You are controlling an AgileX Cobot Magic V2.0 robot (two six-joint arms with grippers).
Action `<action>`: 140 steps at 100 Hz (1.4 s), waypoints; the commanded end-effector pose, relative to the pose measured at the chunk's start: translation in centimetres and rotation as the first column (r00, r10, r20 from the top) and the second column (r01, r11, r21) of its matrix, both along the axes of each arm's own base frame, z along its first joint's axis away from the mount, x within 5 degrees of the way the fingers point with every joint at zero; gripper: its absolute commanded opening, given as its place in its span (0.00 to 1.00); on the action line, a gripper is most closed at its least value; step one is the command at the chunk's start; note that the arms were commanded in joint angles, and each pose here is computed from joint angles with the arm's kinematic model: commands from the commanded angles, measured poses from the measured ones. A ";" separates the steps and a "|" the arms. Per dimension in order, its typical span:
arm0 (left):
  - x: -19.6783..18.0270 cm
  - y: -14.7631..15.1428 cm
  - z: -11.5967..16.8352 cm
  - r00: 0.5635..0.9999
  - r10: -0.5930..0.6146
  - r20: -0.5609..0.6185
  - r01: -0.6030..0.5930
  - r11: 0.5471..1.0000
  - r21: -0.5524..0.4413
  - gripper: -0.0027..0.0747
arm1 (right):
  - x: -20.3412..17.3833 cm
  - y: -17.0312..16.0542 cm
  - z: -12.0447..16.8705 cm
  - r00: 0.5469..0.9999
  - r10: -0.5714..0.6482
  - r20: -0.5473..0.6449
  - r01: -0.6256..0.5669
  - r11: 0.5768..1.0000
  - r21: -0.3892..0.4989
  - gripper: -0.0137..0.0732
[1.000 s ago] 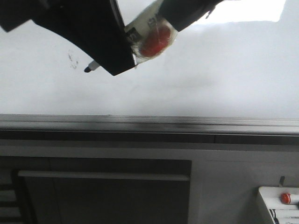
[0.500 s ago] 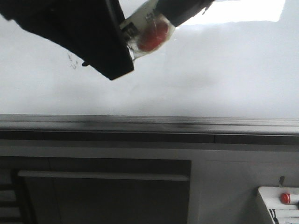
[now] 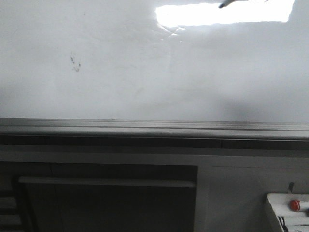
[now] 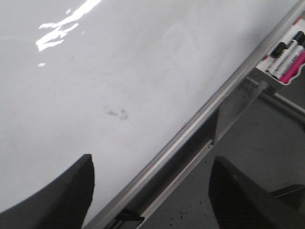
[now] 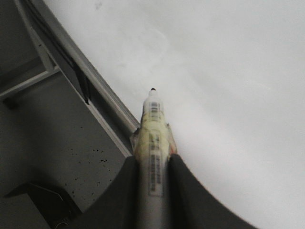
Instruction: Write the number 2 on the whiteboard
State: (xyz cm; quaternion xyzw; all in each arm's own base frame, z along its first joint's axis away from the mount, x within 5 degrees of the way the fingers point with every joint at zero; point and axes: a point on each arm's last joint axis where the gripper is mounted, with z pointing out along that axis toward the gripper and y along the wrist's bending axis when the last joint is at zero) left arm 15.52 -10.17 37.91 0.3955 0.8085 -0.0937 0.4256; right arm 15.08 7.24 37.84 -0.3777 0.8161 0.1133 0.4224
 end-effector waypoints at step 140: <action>-3.6 5.9 -1.4 0.923 0.375 0.089 -0.341 0.902 -0.265 0.64 | 9.7 5.0 3.5 0.951 0.065 -0.302 -0.025 0.991 0.134 0.17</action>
